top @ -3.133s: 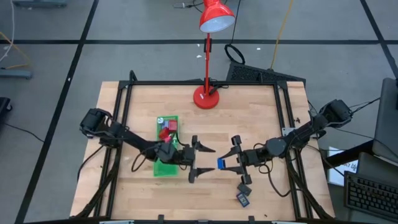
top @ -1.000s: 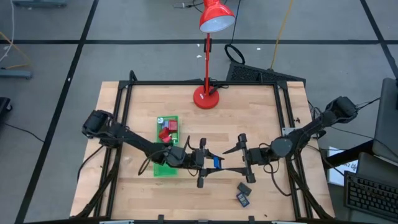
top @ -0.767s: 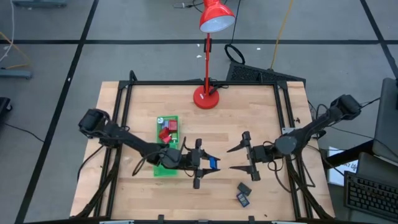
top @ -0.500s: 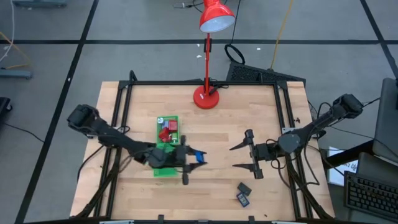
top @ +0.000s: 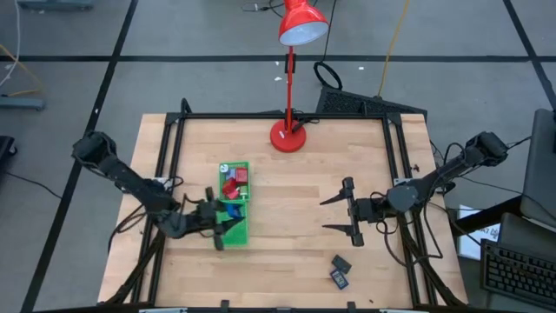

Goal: Pick & Place Office items
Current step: Put the top blue digital timer into the bottom green bin

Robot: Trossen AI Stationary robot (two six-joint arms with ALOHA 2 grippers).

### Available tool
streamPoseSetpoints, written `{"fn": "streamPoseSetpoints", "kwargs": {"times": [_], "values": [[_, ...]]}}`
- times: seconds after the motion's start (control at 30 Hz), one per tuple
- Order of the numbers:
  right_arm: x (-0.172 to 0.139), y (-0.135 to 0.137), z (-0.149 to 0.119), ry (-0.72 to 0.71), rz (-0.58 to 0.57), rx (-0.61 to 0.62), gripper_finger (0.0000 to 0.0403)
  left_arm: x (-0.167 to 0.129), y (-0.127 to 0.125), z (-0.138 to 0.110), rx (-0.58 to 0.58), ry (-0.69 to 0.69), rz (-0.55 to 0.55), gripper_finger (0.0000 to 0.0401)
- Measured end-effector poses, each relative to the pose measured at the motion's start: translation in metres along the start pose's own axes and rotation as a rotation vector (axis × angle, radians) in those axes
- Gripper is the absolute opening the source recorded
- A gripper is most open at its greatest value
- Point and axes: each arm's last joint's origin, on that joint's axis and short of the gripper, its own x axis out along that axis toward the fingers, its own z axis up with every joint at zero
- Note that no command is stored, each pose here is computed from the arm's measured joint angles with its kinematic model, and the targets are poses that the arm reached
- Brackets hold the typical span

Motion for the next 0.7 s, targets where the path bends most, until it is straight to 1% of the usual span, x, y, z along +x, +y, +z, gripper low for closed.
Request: {"fn": "streamPoseSetpoints", "kwargs": {"times": [0.07, 0.17, 0.3, 0.37, 0.43, 0.5, 0.6, 0.7], "values": [[0.001, -0.001, -0.001, 0.006, -0.006, 0.009, 0.0267, -0.009, 0.006, -0.01, -0.011, 0.024, 0.003, 0.0164], [0.001, -0.002, -0.002, 0.013, -0.009, 0.021, 0.0267, -0.018, 0.016, -0.027, -0.042, 0.057, 0.042, 0.0168], [0.001, -0.002, -0.001, 0.011, -0.006, 0.024, 0.0267, -0.025, 0.029, -0.046, -0.116, 0.089, 0.063, 0.0155], [0.001, -0.002, -0.001, 0.01, -0.007, 0.023, 0.0267, -0.027, 0.033, -0.053, -0.149, 0.113, 0.057, 0.0155], [0.001, -0.002, -0.001, 0.011, -0.009, 0.023, 0.0267, -0.028, 0.035, -0.058, -0.188, 0.143, 0.039, 0.0155], [0.001, -0.003, -0.002, 0.013, -0.012, 0.022, 0.0267, -0.028, 0.037, -0.062, -0.201, 0.175, 0.032, 0.0163], [0.002, -0.004, -0.002, 0.014, -0.017, 0.023, 0.0267, -0.028, 0.037, -0.063, -0.216, 0.178, 0.035, 0.0178], [0.002, -0.005, -0.002, 0.014, -0.018, 0.023, 0.0267, -0.028, 0.037, -0.063, -0.214, 0.18, 0.035, 0.0179]]}}
